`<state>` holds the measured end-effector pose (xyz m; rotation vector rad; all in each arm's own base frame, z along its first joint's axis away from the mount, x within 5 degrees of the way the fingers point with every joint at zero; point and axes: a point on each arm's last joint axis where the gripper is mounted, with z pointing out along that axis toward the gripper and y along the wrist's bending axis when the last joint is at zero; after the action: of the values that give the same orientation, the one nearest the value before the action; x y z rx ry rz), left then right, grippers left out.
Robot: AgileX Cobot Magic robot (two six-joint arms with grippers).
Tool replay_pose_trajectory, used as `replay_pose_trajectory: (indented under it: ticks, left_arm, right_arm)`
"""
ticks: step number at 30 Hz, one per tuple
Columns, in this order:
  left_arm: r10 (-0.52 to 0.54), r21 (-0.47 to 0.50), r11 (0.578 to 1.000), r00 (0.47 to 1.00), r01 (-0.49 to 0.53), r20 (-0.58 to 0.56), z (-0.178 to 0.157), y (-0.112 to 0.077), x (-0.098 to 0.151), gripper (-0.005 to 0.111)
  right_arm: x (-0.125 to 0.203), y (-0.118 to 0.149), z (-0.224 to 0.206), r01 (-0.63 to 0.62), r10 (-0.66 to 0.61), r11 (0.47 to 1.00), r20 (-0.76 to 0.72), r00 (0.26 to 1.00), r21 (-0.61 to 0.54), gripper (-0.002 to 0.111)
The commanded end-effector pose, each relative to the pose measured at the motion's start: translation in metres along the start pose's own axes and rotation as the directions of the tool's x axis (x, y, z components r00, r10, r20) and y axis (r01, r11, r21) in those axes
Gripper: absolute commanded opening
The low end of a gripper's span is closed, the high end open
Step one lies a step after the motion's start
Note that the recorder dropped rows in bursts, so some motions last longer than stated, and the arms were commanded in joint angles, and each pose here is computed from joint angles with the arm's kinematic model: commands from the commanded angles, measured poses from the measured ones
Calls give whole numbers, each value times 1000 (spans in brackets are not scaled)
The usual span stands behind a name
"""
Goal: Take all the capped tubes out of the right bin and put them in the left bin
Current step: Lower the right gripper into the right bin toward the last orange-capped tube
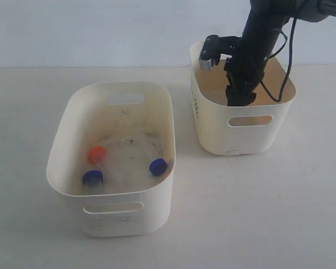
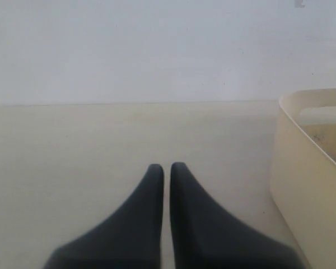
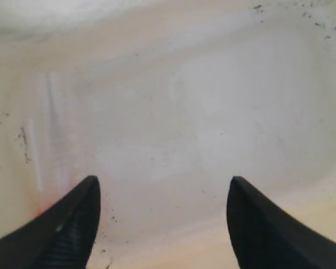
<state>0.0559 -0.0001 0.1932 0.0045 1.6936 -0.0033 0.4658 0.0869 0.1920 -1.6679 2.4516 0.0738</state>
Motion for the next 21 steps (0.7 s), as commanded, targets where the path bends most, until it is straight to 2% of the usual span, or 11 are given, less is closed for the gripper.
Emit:
replay_pose_trajectory:
  ticks: [1, 4, 6, 7, 12, 21]
  left_arm:
    - [-16, 1, 1000, 1000, 16, 8, 0, 0, -2, 4]
    - [-16, 1, 1000, 1000, 16, 8, 0, 0, -2, 4]
    - [-16, 1, 1000, 1000, 16, 8, 0, 0, -2, 4]
    - [-16, 1, 1000, 1000, 16, 8, 0, 0, -2, 4]
    - [-16, 1, 1000, 1000, 16, 8, 0, 0, -2, 4]
    - [-16, 1, 1000, 1000, 16, 8, 0, 0, -2, 4]
  right_arm:
    - [4, -2, -8, -5, 5, 1000, 25, 1000, 3, 61]
    - [2, -1, -8, 8, -8, 1000, 41, 999, -8, 64]
    - [1, 0, -7, 8, -8, 1000, 54, 999, -16, 76]
    - [0, 2, -5, 2, 0, 999, 70, 998, -33, 79]
    - [15, 15, 21, 27, -29, 993, -13, 1000, -113, 78]
    - [17, 18, 23, 43, -45, 991, -19, 999, -126, 78]
